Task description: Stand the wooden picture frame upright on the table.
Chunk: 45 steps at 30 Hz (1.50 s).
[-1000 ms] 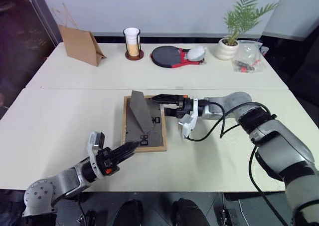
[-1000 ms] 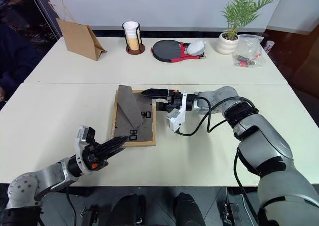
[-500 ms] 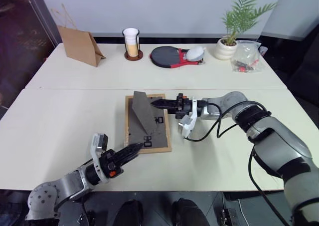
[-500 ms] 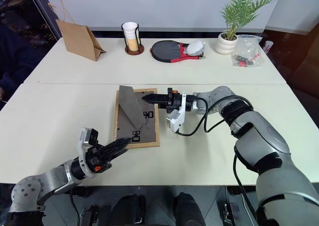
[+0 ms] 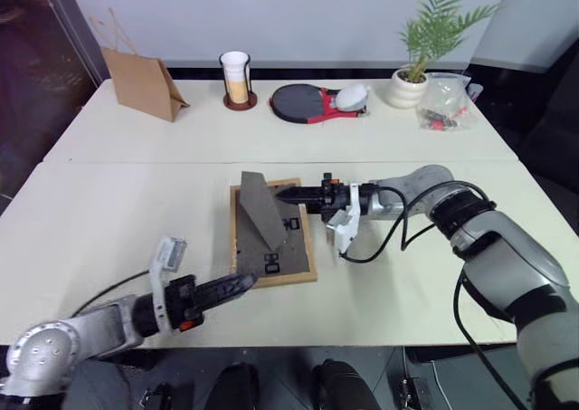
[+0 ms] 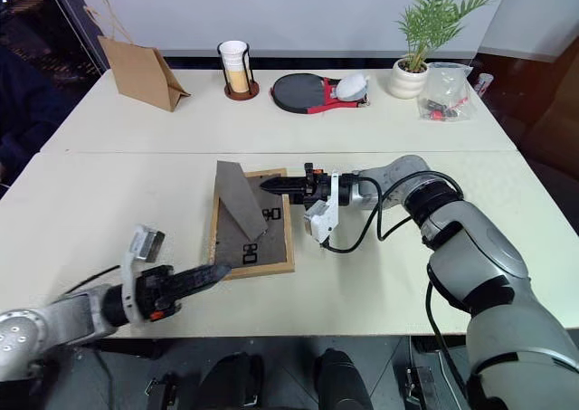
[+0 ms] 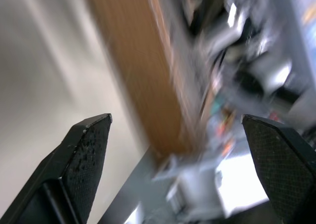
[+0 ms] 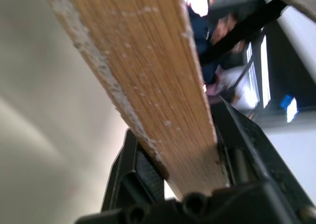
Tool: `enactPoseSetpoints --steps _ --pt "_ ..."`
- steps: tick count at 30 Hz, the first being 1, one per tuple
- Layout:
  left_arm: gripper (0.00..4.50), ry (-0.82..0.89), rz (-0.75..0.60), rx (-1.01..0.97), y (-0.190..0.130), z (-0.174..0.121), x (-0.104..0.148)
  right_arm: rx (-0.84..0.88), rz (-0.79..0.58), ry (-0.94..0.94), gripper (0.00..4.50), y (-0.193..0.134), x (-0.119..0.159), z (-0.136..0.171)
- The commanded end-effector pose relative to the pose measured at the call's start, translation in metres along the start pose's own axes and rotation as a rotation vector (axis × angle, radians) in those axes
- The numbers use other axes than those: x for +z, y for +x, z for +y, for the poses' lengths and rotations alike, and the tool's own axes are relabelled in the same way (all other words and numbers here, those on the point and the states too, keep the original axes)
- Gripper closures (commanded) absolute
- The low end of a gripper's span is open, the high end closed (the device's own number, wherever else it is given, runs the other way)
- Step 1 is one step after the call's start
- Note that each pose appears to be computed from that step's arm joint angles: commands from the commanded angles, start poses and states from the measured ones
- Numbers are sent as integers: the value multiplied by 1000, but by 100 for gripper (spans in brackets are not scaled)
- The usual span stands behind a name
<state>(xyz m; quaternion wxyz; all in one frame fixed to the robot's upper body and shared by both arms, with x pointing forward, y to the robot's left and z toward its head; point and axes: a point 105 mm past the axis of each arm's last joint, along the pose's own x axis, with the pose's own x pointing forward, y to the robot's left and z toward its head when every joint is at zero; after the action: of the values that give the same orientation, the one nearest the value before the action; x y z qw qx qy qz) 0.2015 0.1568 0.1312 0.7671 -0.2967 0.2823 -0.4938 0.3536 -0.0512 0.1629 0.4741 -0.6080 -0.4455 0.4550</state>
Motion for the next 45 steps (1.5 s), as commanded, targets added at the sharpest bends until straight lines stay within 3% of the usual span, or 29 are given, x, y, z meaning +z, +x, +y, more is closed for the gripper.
enactPoseSetpoints --steps 1,4,7,12,22,33,40,41,45 --pt "4 236 77 31 -22 -7 18 -61 57 209 344 -2 -11 -18" --pt "4 389 157 83 -33 -3 31 6 136 629 344 -3 -24 -12" --pt "4 522 179 136 -31 8 46 135 -34 1116 344 -12 -5 -15" --pt "4 608 141 125 -22 7 65 264 -200 1571 344 -27 13 -19" --pt "4 690 68 152 -7 9 92 272 -182 1788 344 -15 13 13" --pt "4 669 52 136 5 11 85 308 -107 1904 344 -12 13 54" --pt "0 653 46 125 5 12 81 300 -83 1921 21 -25 10 58" --pt "0 652 46 123 5 11 80 297 -75 1918 2 -30 10 57" --pt "0 661 53 120 2 11 80 289 32 1835 2 -67 11 56"
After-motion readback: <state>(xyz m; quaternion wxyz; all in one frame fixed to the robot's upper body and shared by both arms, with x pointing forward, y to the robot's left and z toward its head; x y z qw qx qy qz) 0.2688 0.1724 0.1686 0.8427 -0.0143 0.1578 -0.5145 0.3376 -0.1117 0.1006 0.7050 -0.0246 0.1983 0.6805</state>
